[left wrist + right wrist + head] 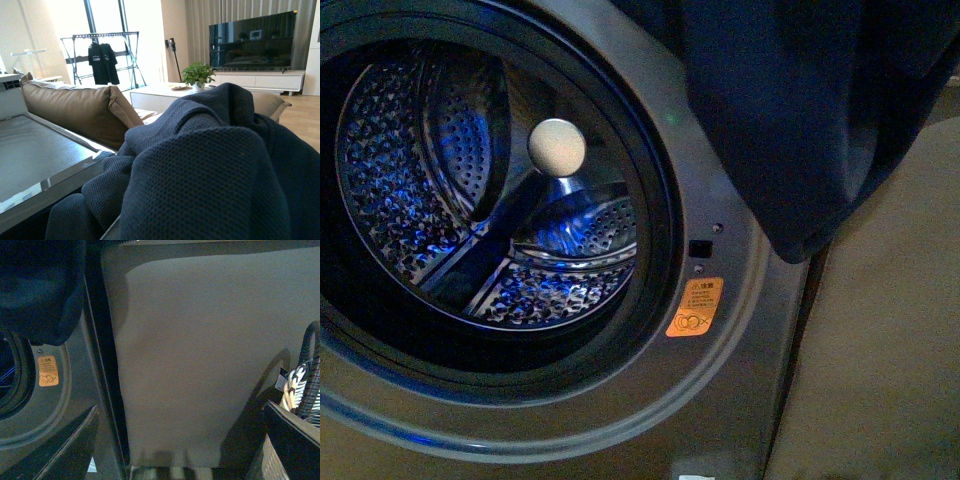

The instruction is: Collect clothes from washing machine

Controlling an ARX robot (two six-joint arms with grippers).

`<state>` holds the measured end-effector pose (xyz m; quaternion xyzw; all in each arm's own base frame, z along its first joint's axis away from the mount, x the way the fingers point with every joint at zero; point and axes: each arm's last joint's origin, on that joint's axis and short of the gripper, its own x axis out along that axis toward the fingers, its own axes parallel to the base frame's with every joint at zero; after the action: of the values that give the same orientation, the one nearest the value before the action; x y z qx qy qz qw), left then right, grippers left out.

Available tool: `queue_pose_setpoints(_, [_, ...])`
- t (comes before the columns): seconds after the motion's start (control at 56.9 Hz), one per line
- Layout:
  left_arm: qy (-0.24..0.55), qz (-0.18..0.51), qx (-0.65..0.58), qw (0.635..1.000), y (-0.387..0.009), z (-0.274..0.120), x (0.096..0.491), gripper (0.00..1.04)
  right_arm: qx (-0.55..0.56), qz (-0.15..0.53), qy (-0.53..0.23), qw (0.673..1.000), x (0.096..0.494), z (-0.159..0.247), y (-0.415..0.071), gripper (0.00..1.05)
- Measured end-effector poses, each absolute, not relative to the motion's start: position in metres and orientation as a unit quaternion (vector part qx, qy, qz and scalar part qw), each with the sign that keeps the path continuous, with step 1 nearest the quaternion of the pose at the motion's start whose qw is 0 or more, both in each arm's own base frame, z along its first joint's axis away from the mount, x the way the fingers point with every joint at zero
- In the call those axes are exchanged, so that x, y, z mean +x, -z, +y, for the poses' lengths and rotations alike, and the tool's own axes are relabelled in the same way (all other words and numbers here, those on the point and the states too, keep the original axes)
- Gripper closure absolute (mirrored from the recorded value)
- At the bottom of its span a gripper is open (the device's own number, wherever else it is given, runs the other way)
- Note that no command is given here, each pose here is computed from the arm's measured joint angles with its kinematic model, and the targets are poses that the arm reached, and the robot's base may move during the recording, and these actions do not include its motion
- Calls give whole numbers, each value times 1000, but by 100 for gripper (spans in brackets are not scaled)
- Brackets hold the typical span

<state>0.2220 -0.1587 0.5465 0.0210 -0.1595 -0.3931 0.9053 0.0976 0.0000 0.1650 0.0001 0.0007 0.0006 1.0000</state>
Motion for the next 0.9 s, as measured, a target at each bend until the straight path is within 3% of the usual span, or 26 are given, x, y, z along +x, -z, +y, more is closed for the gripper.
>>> queue_pose_setpoints(0.123, [392, -159, 22, 906, -546, -159, 223, 87, 7, -3, -9, 1000, 98, 0, -165, 7])
queue_pose_setpoints(0.299, [393, -159, 22, 905, -546, -159, 223, 87, 98, -88, -173, 976, 101, -2, -193, 7])
queue_pose_setpoints(0.387, [393, -159, 22, 905, -546, -159, 223, 87, 107, -118, -208, 965, 106, 0, -219, 7])
queue_pose_setpoints(0.492, [393, -159, 22, 905, -546, -159, 223, 87, 105, -150, -227, 956, 120, 4, -258, 7])
queue_pose_setpoints(0.897, [393, -159, 22, 906, -546, -159, 223, 87, 28, -206, -272, 940, 172, 36, -325, 7])
